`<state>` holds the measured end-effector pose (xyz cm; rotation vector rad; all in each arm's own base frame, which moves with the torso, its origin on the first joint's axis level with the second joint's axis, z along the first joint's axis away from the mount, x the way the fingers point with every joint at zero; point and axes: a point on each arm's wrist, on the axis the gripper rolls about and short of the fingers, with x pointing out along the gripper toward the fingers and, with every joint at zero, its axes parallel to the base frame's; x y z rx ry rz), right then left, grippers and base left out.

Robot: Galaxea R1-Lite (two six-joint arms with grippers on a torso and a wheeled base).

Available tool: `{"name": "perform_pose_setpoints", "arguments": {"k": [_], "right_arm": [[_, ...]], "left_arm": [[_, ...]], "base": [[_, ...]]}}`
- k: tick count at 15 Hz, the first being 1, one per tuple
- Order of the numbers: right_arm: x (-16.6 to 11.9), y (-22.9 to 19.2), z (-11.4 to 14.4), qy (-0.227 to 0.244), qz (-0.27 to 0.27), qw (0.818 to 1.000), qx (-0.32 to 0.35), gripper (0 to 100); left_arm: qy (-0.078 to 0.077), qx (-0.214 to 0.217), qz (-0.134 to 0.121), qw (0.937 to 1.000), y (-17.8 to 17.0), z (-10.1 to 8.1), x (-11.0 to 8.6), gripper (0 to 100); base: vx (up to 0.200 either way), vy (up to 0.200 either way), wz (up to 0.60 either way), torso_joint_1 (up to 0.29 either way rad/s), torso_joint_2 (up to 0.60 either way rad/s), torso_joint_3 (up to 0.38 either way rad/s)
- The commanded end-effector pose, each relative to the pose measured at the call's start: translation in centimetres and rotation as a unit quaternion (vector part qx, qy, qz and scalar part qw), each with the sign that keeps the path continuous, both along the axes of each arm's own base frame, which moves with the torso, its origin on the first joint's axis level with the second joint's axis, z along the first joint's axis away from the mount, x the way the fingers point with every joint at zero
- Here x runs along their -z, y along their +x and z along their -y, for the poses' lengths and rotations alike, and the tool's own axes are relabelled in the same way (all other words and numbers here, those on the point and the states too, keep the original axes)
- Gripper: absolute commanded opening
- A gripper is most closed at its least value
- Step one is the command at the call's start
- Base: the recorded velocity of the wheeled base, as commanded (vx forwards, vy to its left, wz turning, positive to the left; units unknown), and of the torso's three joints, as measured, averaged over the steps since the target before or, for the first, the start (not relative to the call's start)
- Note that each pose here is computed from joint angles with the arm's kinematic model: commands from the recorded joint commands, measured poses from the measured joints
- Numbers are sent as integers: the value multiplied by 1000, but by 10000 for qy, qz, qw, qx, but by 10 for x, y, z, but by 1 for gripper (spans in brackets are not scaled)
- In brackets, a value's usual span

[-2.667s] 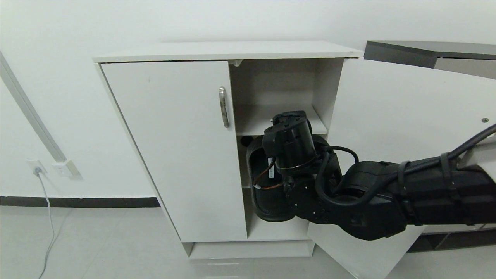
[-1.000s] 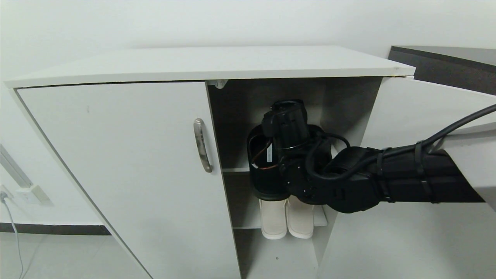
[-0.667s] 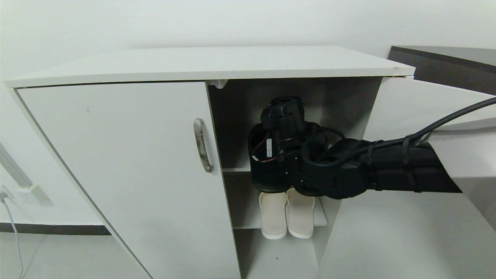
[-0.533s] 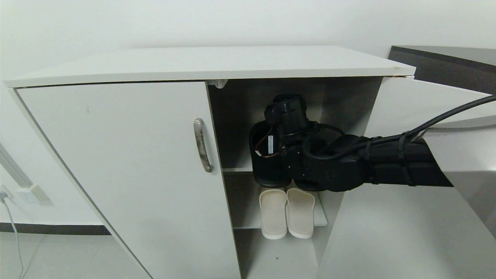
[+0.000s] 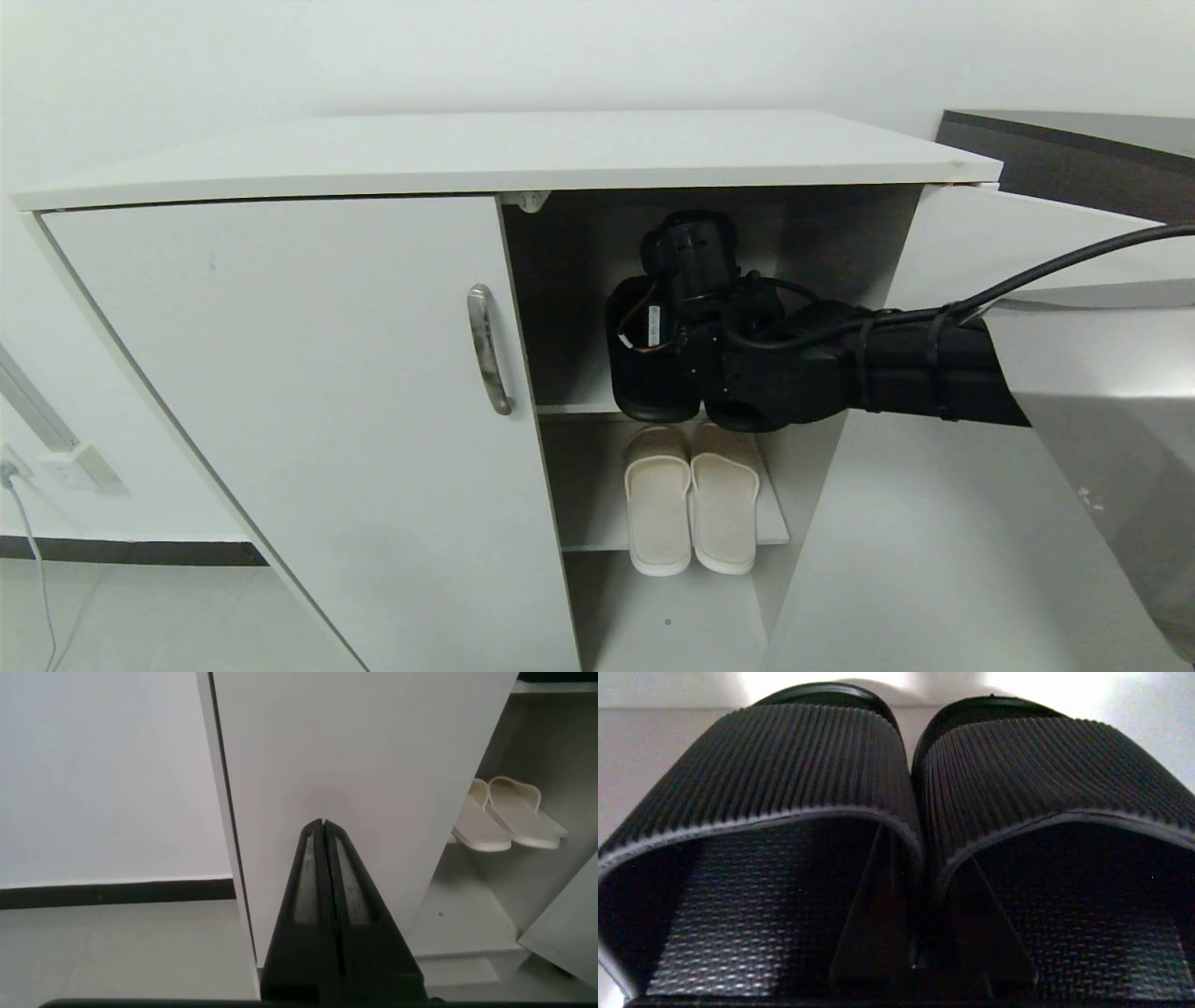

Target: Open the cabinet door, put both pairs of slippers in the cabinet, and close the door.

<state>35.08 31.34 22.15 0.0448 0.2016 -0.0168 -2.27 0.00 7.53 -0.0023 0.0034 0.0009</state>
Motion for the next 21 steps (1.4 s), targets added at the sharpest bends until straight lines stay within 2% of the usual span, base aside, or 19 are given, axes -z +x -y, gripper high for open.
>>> {"name": "perform_pose_setpoints", "arguments": {"k": [1,7,8,12,21], "right_arm": [[3,3,-1,-11,-10,10000,29,0],[12,8,-4,-55,-53,10000,44,0],[14,9,-5,-73,-65,9999,42,100],[14,3,-3,-147,-122,9998,55,100],[-12,-63,17,-230,-135,9996,-76,100]], "left_arm": [[-4,-3,2,10000,0,0,0,0],[-11,-11,2,10000,0,0,0,0],[-11,-11,2,10000,0,0,0,0],[-11,-11,2,10000,0,0,0,0],[-42,-11,2,10000,0,0,0,0]], "base": [[0,0,0,0,0,0],[0,0,0,0,0,0],[0,0,0,0,0,0],[0,0,0,0,0,0],[0,0,0,0,0,0]]}}
